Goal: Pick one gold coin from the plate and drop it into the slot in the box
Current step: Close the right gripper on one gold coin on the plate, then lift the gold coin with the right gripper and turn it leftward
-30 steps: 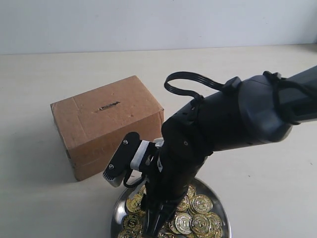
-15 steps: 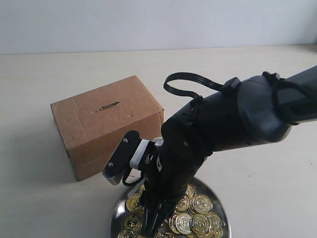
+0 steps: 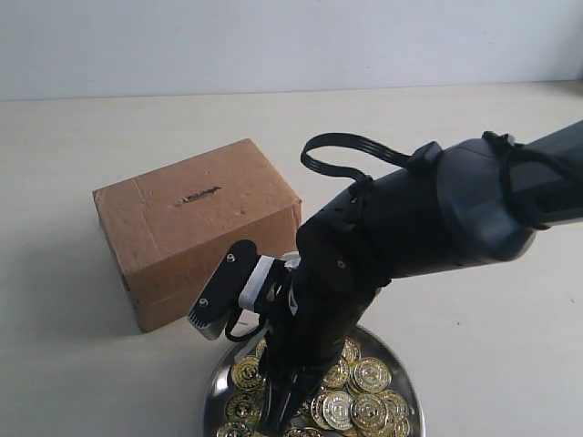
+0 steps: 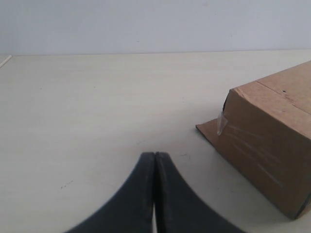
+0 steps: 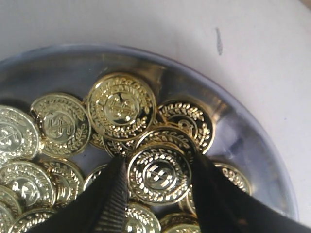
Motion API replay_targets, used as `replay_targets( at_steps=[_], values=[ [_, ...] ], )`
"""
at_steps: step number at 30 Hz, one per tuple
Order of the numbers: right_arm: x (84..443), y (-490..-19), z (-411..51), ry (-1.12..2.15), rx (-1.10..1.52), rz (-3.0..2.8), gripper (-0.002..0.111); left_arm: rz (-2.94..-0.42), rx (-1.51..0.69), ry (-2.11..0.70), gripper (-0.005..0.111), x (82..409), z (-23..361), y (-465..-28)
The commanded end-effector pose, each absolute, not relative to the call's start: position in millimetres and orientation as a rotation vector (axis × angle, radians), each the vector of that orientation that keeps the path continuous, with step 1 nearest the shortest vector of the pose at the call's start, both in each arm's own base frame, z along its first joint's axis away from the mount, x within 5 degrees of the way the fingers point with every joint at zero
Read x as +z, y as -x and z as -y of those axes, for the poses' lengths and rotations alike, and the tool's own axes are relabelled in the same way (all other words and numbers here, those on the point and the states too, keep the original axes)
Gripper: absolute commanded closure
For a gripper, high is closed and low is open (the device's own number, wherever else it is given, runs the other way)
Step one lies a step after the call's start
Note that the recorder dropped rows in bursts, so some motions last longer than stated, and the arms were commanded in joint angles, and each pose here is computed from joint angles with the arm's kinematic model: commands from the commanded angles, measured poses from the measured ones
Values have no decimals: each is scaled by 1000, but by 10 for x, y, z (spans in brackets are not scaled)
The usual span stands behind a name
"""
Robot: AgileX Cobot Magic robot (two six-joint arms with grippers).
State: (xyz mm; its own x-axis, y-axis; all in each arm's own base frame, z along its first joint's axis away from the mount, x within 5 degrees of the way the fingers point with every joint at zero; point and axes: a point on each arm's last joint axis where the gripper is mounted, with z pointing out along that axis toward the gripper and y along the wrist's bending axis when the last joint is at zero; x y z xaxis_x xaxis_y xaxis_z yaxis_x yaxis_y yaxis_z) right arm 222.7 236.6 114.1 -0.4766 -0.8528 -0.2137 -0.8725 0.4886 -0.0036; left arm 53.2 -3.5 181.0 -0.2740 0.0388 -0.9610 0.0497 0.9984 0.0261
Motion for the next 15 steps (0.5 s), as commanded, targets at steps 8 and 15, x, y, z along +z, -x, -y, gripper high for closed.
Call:
replay_targets(
  at_steps=[8, 15],
  values=[
    [1217, -2200, -2340, 1528, 138, -2547, 91, -1835, -25, -58, 107, 1814, 40, -532],
    [1372, -2181, -2325, 1563, 141, -2518, 91, -1835, -25, -58, 107, 1814, 40, -532]
  ],
)
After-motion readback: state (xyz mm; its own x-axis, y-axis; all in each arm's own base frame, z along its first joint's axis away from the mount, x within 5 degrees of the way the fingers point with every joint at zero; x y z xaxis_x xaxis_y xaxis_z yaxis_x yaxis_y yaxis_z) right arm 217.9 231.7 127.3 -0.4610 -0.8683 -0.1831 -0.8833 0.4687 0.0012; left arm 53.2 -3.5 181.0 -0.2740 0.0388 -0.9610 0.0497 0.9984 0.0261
